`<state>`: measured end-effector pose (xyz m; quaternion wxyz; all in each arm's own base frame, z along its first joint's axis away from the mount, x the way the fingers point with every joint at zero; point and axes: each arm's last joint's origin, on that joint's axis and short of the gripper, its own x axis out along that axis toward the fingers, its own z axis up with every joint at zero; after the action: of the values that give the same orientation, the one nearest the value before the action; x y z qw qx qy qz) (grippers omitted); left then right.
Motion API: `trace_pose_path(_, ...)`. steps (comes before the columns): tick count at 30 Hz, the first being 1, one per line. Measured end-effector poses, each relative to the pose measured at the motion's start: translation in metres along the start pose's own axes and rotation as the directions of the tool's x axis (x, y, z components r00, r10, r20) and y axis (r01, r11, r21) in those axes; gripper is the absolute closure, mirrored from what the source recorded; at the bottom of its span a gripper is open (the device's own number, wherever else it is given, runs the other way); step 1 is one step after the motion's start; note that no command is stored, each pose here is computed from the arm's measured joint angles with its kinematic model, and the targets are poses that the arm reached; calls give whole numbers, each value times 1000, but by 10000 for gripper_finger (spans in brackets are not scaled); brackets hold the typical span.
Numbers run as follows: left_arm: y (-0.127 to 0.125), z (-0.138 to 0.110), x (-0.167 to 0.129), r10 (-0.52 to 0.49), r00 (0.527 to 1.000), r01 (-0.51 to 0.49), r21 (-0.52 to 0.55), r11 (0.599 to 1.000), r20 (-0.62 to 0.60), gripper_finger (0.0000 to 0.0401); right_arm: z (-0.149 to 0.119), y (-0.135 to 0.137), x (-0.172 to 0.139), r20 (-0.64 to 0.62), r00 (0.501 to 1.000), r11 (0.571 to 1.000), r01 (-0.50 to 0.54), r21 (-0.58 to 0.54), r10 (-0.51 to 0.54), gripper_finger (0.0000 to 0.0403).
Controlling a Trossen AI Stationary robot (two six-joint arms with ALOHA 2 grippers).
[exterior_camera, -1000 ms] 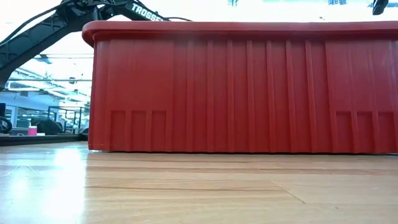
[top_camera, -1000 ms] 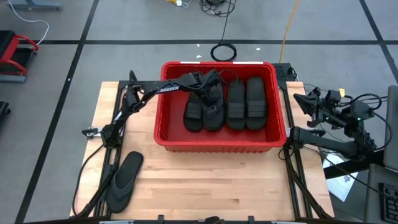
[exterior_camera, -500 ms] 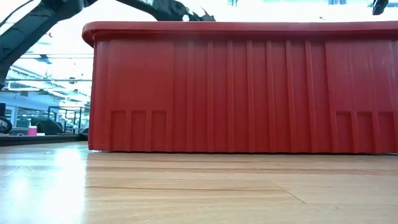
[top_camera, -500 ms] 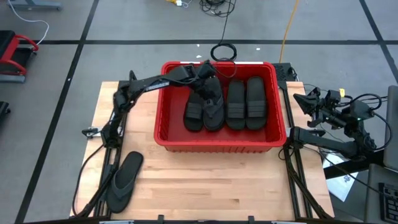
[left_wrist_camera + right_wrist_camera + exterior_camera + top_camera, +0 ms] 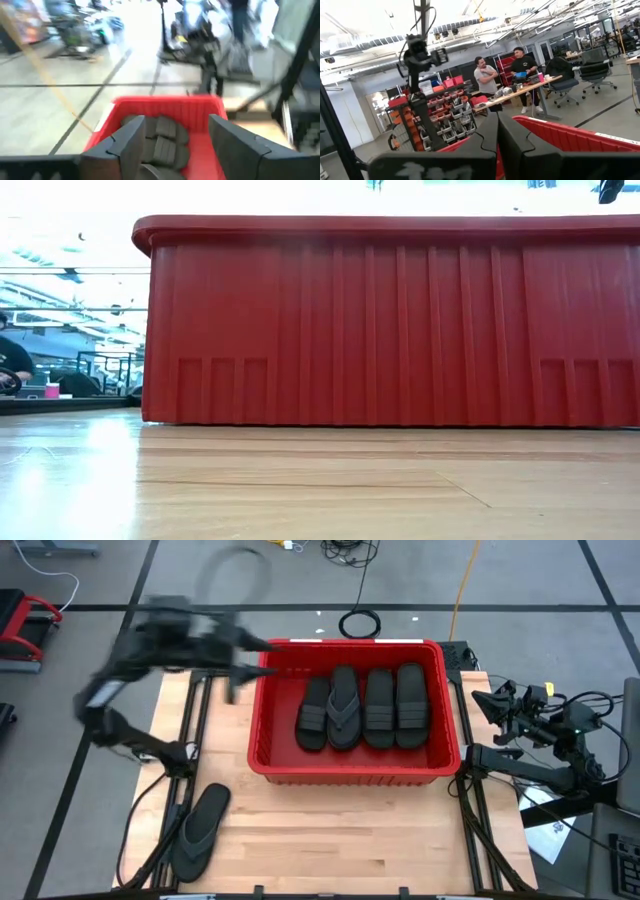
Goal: Pick and place slides into bin
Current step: Put the black slipper into the red bin
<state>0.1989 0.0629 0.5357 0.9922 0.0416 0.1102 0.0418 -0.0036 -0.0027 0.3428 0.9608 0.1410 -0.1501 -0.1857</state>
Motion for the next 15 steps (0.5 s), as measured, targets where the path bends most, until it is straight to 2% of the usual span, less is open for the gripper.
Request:
trace_pose_path(2,-8,4,-36,58,998,-56,-62,997,39,201,0,0,0,0,1000,1000,0,1,0,403)
trace_pose_path(4,-18,1,-67,85,996,-82,-77,994,33,231,0,0,0,0,1000,1000,0,0,0,403)
trace_pose_path(7,-32,-11,-99,37,999,-38,-43,998,-26,294,0,0,0,0,1000,1000,0,-2,0,403)
trace_pose_path(10,-38,-24,-112,31,990,-36,-33,999,-135,373,0,0,0,0,1000,1000,0,-2,0,403)
trace_pose_path(11,-39,-29,-112,31,981,-39,-33,999,-193,386,0,0,0,0,1000,1000,0,-1,0,403)
trace_pose_path(13,-40,-38,-110,33,952,-46,-37,998,-305,390,0,0,0,0,1000,1000,0,6,0,403)
trace_pose_path(15,-40,-43,-104,21,930,-41,-48,998,-368,396,0,0,0,0,1000,1000,0,13,0,403)
